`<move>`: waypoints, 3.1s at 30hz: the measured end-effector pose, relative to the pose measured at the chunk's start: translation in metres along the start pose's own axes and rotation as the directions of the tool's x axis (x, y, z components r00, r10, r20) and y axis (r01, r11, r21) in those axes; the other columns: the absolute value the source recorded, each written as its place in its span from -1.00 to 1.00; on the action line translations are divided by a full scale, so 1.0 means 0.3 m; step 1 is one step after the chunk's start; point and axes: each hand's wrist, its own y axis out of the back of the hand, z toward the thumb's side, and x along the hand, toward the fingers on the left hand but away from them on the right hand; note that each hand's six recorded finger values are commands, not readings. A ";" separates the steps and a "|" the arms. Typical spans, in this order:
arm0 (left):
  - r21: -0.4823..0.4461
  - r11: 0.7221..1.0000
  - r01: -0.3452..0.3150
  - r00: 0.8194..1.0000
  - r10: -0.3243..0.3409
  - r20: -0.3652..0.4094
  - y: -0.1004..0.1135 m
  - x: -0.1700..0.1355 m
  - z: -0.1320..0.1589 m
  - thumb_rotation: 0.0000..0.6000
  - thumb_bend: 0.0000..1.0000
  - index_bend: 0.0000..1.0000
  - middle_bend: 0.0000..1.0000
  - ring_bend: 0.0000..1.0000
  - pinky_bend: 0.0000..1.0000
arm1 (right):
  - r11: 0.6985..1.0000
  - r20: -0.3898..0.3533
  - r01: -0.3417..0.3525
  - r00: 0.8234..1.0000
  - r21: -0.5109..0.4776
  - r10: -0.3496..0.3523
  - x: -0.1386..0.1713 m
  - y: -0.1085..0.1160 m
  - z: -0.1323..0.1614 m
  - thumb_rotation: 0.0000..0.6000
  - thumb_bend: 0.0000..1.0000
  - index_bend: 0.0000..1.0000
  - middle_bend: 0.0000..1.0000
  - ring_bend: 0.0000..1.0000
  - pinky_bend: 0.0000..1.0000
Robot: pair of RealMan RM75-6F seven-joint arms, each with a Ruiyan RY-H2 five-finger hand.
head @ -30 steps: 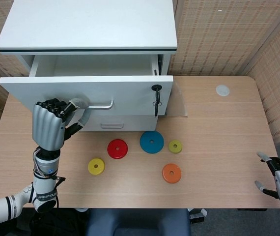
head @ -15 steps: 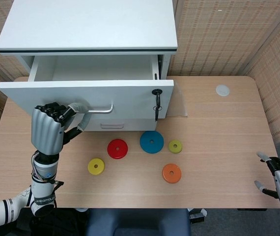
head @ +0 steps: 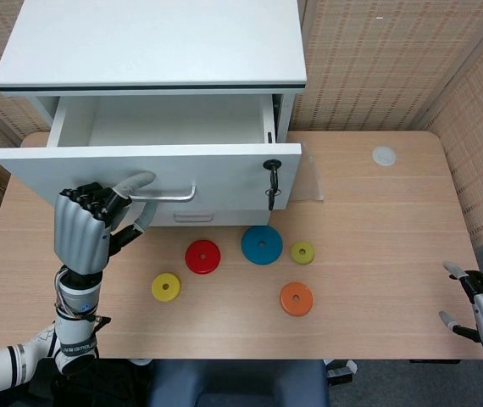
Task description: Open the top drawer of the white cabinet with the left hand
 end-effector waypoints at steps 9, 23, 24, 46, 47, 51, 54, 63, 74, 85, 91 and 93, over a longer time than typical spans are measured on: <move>-0.006 1.000 -0.011 1.000 0.011 0.016 -0.001 -0.009 0.017 1.00 -0.29 -0.42 1.00 1.00 1.00 | 1.000 0.003 0.000 1.000 -0.003 0.000 0.001 -0.003 -0.004 1.00 -0.68 -0.66 -0.40 -0.57 -0.55; 0.035 0.999 -0.031 0.999 0.030 0.028 -0.021 -0.018 0.019 1.00 -0.29 -0.46 1.00 1.00 1.00 | 1.000 0.010 0.001 1.000 -0.004 -0.001 0.003 -0.005 -0.011 1.00 -0.68 -0.66 -0.40 -0.57 -0.55; 0.037 0.999 -0.033 0.999 0.032 0.030 -0.022 -0.018 0.019 1.00 -0.29 -0.46 1.00 1.00 1.00 | 1.000 0.010 0.001 1.000 -0.004 -0.001 0.003 -0.005 -0.011 1.00 -0.68 -0.66 -0.40 -0.57 -0.55; 0.054 0.998 -0.042 0.999 0.041 0.023 -0.004 -0.088 0.023 1.00 -0.29 -0.49 1.00 1.00 1.00 | 1.000 0.014 -0.004 1.000 -0.003 0.004 0.003 -0.008 -0.012 1.00 -0.68 -0.66 -0.40 -0.57 -0.55; 0.056 0.997 -0.044 0.999 0.043 0.017 0.002 -0.098 0.019 1.00 -0.29 -0.49 1.00 1.00 1.00 | 1.000 0.013 -0.004 1.000 -0.003 0.004 0.004 -0.008 -0.012 1.00 -0.68 -0.66 -0.40 -0.57 -0.55; 0.073 0.996 -0.043 0.999 0.044 -0.016 0.032 -0.144 -0.016 1.00 -0.29 -0.49 1.00 1.00 1.00 | 1.000 0.013 -0.003 1.000 -0.002 0.003 0.005 -0.005 -0.010 1.00 -0.68 -0.66 -0.40 -0.57 -0.55; 0.096 0.995 -0.039 0.998 0.043 -0.047 0.061 -0.184 -0.052 1.00 -0.29 -0.48 1.00 1.00 1.00 | 1.000 0.012 -0.002 1.000 -0.002 0.002 0.005 -0.004 -0.008 1.00 -0.68 -0.66 -0.40 -0.57 -0.55; 0.206 0.978 -0.020 0.988 0.050 -0.145 0.176 -0.327 -0.183 1.00 -0.29 -0.42 1.00 0.98 1.00 | 1.000 0.013 -0.002 1.000 0.001 0.002 0.005 -0.001 -0.001 1.00 -0.68 -0.66 -0.40 -0.57 -0.55; 0.324 0.944 0.063 0.962 0.030 -0.273 0.260 -0.469 -0.334 1.00 -0.29 -0.07 0.77 0.66 1.00 | 1.000 0.004 -0.002 1.000 0.010 0.002 -0.007 0.004 0.022 1.00 -0.68 -0.66 -0.40 -0.57 -0.55; 0.310 0.853 0.420 0.851 -0.251 -0.460 0.235 -0.662 -0.434 1.00 -0.30 0.15 0.57 0.33 0.50 | 0.999 -0.002 -0.031 1.000 0.008 0.031 -0.006 -0.011 0.031 1.00 -0.66 -0.66 -0.40 -0.57 -0.55; 0.193 0.709 0.678 0.667 -0.483 -0.567 0.169 -0.788 -0.428 1.00 -0.29 -0.10 0.37 0.06 0.26 | 0.999 -0.021 -0.046 0.999 -0.003 0.046 -0.009 -0.027 0.043 1.00 -0.64 -0.66 -0.40 -0.57 -0.55; 0.170 0.670 0.722 0.621 -0.522 -0.584 0.157 -0.822 -0.418 1.00 -0.29 -0.14 0.33 0.02 0.21 | 0.999 -0.021 -0.044 0.999 -0.005 0.044 -0.008 -0.025 0.042 1.00 -0.64 -0.66 -0.40 -0.57 -0.55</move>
